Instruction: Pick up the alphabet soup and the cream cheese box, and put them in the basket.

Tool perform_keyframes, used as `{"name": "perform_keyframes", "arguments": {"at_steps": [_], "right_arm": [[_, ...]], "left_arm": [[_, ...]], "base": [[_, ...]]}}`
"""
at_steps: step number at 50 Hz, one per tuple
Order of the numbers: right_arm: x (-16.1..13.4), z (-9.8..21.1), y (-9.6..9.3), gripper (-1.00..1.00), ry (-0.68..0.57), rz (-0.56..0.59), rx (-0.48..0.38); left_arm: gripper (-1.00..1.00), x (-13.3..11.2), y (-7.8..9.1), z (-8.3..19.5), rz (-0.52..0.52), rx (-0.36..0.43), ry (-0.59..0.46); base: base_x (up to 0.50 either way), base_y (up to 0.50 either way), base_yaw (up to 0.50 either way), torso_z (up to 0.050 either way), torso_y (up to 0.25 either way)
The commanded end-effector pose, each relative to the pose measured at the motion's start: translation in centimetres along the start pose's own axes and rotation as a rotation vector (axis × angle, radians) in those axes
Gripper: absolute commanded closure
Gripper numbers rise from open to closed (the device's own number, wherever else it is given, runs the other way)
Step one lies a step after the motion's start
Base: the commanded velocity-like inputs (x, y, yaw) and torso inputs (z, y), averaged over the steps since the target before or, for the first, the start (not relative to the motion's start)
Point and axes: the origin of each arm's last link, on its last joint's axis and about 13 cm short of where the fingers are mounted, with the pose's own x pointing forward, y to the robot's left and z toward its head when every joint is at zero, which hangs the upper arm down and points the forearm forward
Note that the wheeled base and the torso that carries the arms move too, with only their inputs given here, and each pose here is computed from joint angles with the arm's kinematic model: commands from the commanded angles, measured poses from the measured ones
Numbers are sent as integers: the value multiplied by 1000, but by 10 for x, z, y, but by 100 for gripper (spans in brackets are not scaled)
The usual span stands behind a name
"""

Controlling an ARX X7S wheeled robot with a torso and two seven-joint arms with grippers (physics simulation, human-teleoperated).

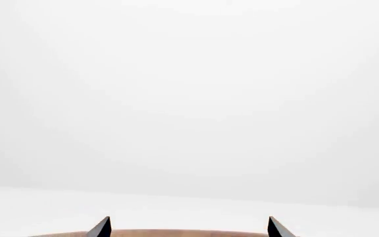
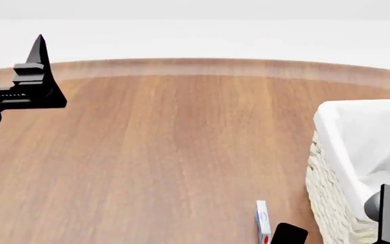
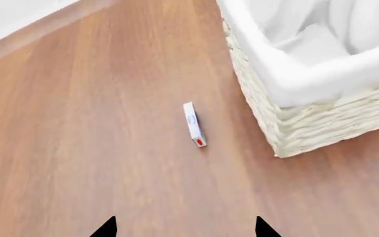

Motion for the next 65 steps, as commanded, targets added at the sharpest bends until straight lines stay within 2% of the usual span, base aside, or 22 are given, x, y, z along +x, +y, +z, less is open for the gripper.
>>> {"name": "perform_keyframes", "arguments": {"at_steps": [1,14,37,65], "right_arm": [[-8,3,-17,-100,-48,-83,109],[-23,13,-35,-100,-116,-153,189],[-34,14,-58,-100,-147,-228,298],[-44,-6,-94,-100,-155,-378,401]], "left_arm": [[-100,1,1,-4,3,2,7],[-100,2,2,-5,4,5,15],[-100,2,2,-7,5,10,17],[-100,4,2,-10,5,12,22]], "base": [[0,0,0,0,0],[0,0,0,0,0],[0,0,0,0,0],[0,0,0,0,0]]}}
